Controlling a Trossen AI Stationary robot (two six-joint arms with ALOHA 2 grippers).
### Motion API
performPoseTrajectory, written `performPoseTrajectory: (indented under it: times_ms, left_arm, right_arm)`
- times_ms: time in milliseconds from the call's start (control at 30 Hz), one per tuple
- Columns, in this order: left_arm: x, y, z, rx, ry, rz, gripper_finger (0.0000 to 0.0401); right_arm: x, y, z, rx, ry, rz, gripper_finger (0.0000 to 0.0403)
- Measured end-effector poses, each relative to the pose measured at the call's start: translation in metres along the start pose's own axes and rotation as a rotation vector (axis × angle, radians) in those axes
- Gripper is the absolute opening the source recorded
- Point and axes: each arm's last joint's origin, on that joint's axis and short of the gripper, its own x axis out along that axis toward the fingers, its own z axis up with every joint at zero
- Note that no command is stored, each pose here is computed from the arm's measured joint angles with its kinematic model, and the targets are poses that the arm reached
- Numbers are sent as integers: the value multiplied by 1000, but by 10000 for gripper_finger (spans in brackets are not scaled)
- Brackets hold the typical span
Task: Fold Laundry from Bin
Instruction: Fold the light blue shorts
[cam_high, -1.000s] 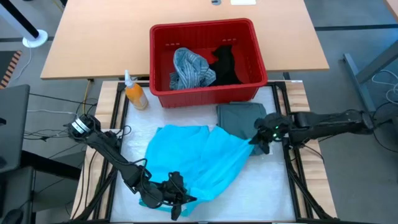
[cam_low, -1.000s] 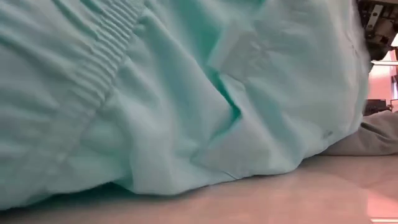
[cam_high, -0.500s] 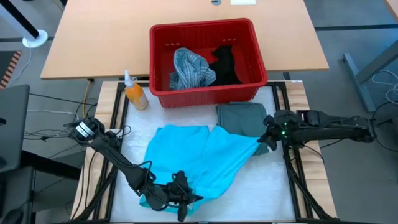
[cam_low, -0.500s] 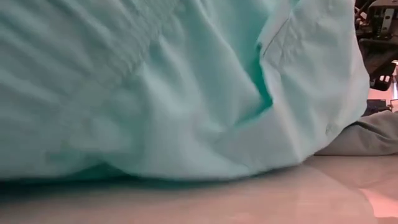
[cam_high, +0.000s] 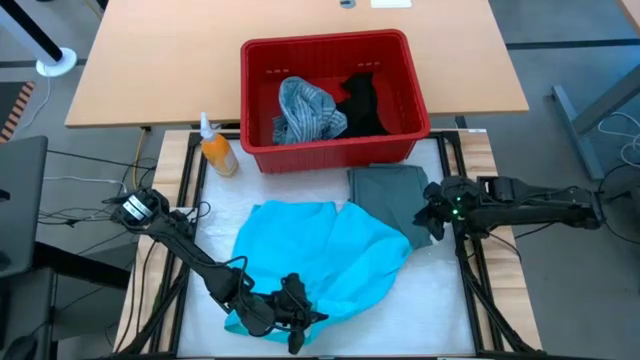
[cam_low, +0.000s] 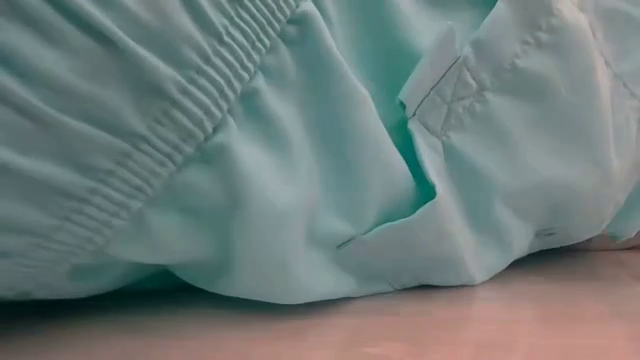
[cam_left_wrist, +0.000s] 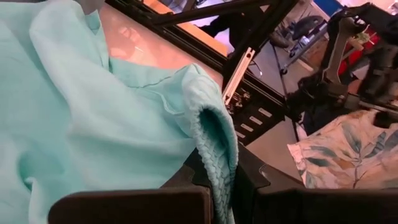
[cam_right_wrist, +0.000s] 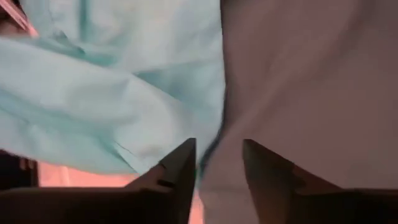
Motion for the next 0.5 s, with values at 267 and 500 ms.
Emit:
performPoseTrajectory:
  times_ms: [267, 500]
  left_arm:
    - [0, 0, 0, 3, 3, 2, 3]
    - [0, 2, -1, -1, 16, 15, 3]
  right_arm:
    - [1, 39, 9, -410, -110, 385, 238]
    - [30, 70, -17, -769, 95, 391, 240]
